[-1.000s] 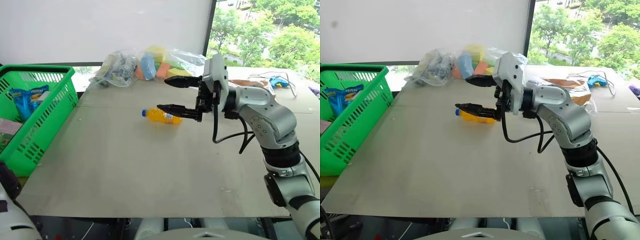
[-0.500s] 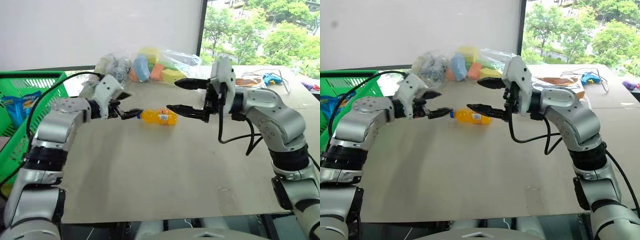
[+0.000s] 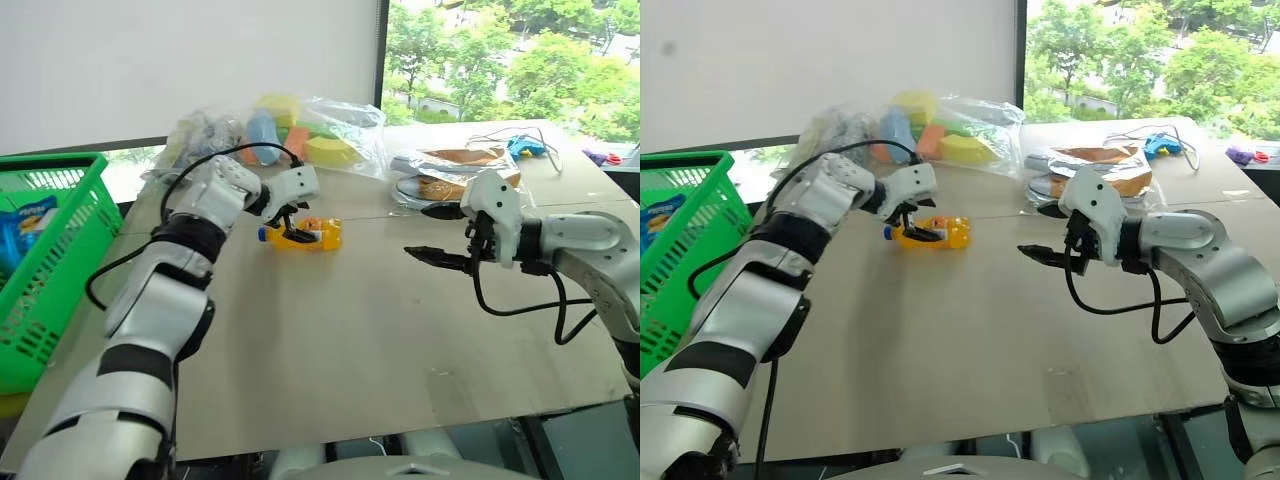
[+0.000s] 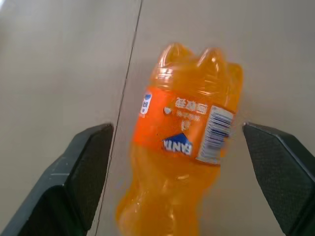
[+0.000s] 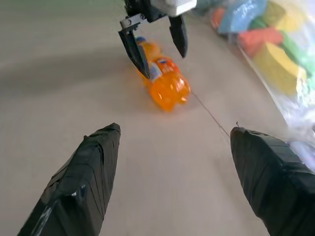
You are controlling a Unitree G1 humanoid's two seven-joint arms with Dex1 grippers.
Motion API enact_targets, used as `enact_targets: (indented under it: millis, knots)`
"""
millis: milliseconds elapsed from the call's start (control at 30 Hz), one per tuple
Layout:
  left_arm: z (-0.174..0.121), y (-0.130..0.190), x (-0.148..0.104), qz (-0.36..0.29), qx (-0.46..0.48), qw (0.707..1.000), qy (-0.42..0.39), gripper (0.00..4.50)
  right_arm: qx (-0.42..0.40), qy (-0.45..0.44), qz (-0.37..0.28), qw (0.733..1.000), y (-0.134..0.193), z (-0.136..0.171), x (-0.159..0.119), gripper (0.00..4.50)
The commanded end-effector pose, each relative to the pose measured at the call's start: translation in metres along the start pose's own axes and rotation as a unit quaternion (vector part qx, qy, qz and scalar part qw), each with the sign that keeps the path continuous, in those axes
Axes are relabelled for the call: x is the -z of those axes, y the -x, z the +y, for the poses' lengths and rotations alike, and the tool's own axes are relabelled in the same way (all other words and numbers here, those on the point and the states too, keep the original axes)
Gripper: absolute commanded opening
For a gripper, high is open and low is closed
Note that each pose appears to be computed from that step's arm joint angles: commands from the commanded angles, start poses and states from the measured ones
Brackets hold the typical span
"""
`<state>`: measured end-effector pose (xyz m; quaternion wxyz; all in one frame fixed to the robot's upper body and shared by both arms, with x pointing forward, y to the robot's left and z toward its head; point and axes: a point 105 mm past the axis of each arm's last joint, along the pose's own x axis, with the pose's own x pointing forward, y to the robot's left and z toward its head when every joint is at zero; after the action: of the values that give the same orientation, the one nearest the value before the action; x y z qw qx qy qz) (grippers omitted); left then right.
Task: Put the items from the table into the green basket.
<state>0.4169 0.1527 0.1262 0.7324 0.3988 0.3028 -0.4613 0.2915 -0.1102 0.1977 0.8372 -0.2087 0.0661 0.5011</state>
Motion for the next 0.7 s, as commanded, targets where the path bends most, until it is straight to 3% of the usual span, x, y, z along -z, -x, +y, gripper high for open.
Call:
enact_targets:
  millis: [33,67,167,200,233,367,567,633,700]
  knots:
    - [0.002,0.001,0.005,0.032,0.010,0.999,-0.006,4.34,0.010,0.022,-0.019,1.000,0.006,0.003,-0.015,3.81]
    - [-0.001,-0.002,0.009,0.040,0.021,0.999,-0.004,4.34,0.011,0.023,-0.020,0.999,0.006,0.003,-0.015,3.81]
    - [-0.005,-0.009,0.022,0.072,0.022,0.997,-0.003,3.60,0.011,0.017,-0.024,0.999,0.004,0.004,-0.016,3.81]
    - [-0.005,-0.010,0.024,0.077,0.018,0.997,-0.006,3.54,0.010,0.015,-0.025,1.000,0.004,0.005,-0.016,3.81]
    - [-0.005,-0.010,0.026,0.079,0.018,0.997,-0.003,3.10,0.006,0.013,-0.025,1.000,0.003,0.006,-0.016,3.81]
    - [-0.002,-0.003,0.032,0.061,0.011,0.998,0.023,3.10,-0.005,0.012,-0.020,1.000,0.002,0.009,-0.013,3.81]
    - [0.030,0.051,0.015,-0.108,-0.070,0.983,0.132,3.10,-0.007,0.018,-0.064,0.998,-0.011,0.008,-0.029,3.81]
    - [0.051,0.092,0.010,-0.203,-0.138,0.949,0.199,3.10,-0.013,0.014,-0.107,0.994,-0.021,0.010,-0.045,3.81]
    - [0.072,0.142,0.014,-0.286,-0.231,0.894,0.255,3.10,-0.036,0.007,-0.147,0.989,-0.033,0.015,-0.061,3.81]
